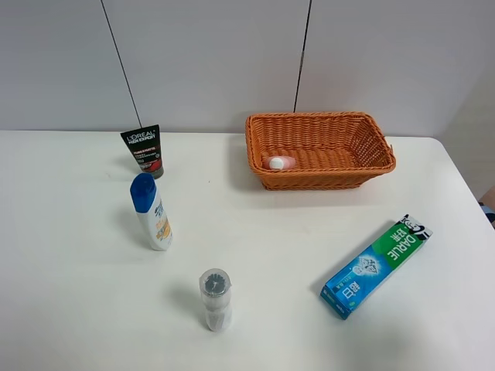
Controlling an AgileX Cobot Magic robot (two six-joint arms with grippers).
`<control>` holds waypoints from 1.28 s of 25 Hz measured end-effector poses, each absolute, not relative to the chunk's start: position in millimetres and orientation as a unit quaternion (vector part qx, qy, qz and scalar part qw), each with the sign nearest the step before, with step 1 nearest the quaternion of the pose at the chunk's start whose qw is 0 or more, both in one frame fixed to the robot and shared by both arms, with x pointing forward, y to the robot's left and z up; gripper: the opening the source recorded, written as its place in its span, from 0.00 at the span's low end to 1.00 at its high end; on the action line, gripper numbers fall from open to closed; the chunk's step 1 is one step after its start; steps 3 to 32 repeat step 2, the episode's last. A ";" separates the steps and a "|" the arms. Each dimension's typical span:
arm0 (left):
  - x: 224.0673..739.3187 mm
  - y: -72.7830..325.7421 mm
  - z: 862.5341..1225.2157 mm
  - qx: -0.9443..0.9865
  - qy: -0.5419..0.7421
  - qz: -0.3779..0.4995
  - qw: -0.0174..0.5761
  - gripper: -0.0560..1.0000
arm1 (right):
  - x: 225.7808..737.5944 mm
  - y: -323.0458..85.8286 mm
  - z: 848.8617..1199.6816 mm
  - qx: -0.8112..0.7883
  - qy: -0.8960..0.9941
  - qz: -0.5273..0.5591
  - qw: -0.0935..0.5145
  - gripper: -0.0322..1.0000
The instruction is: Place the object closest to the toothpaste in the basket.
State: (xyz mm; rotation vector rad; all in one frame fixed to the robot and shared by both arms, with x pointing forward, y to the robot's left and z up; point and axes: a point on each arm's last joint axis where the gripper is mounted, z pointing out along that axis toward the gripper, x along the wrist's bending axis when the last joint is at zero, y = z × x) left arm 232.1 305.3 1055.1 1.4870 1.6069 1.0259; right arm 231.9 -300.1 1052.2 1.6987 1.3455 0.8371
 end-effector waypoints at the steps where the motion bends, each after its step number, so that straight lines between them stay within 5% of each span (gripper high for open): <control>1: 232.1 305.3 1055.1 0.575 0.622 0.397 0.354 0.99 | 231.9 -300.1 1052.2 0.671 0.531 0.331 0.398 0.67; 32: 232.1 305.3 1055.1 0.575 0.622 0.397 0.354 0.99 | 231.9 -300.1 1052.3 0.671 0.531 0.331 0.398 0.67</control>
